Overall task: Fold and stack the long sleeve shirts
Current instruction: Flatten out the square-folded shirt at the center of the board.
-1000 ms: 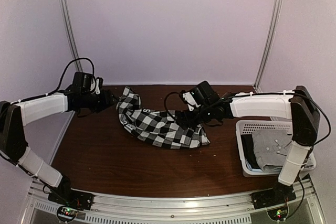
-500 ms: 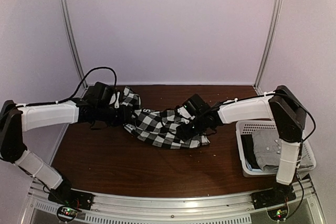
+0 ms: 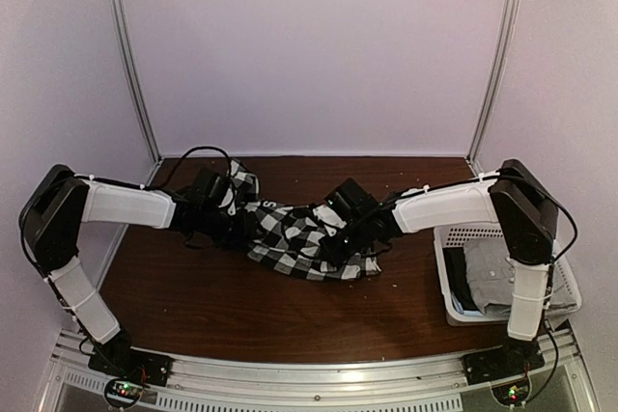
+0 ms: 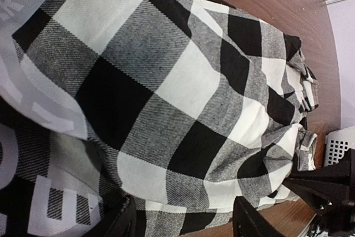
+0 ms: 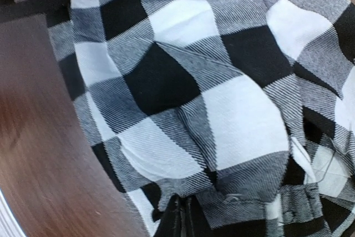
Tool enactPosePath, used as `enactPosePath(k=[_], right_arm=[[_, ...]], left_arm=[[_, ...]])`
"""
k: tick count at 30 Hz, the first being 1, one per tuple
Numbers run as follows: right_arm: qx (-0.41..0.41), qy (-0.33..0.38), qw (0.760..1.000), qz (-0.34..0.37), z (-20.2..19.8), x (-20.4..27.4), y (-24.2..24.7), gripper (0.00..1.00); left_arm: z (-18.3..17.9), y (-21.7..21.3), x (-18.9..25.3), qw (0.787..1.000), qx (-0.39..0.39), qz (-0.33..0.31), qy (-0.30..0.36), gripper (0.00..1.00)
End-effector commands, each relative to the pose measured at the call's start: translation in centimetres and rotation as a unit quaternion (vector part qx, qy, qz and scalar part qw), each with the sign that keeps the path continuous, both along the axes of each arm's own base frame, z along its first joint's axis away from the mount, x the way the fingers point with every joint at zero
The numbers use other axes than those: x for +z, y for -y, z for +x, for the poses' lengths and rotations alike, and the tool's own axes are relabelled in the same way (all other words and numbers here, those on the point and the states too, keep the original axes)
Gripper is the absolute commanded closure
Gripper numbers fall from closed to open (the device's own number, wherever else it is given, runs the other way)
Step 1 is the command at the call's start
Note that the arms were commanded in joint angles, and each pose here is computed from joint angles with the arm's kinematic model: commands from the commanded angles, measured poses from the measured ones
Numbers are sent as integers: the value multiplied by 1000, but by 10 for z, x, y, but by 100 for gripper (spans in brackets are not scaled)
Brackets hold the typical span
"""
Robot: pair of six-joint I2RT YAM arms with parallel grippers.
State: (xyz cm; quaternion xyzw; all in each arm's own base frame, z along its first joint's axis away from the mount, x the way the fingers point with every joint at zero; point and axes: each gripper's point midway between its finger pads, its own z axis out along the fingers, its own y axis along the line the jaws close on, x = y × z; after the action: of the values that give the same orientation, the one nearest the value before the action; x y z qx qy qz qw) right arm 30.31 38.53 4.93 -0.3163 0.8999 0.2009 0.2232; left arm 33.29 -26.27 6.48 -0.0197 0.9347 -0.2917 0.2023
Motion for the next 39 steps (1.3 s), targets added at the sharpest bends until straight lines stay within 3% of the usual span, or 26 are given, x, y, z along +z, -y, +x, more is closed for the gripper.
enactPosePath(k=[1,13,16,19,26,33,39], right_arm=[[45,-13,997,64,-20,37,-38,98],[107,6,980,167,-43,122,-77,100],[115,15,975,189,-44,141,-82,100],[126,18,968,215,-45,154,-90,100],[136,38,962,235,-31,168,-112,100],[149,33,952,264,-19,174,-135,100],[146,10,941,305,-9,183,-146,100]], left_arm=[[12,3,5,1000,23,-11,16,40],[17,-5,-6,998,58,2,11,50],[17,-1,-2,999,52,-10,14,49],[16,10,11,998,29,-42,24,41],[11,14,71,990,-12,-84,116,31],[-2,-18,91,984,-1,-89,157,31],[-18,-21,133,957,-58,-130,251,28]])
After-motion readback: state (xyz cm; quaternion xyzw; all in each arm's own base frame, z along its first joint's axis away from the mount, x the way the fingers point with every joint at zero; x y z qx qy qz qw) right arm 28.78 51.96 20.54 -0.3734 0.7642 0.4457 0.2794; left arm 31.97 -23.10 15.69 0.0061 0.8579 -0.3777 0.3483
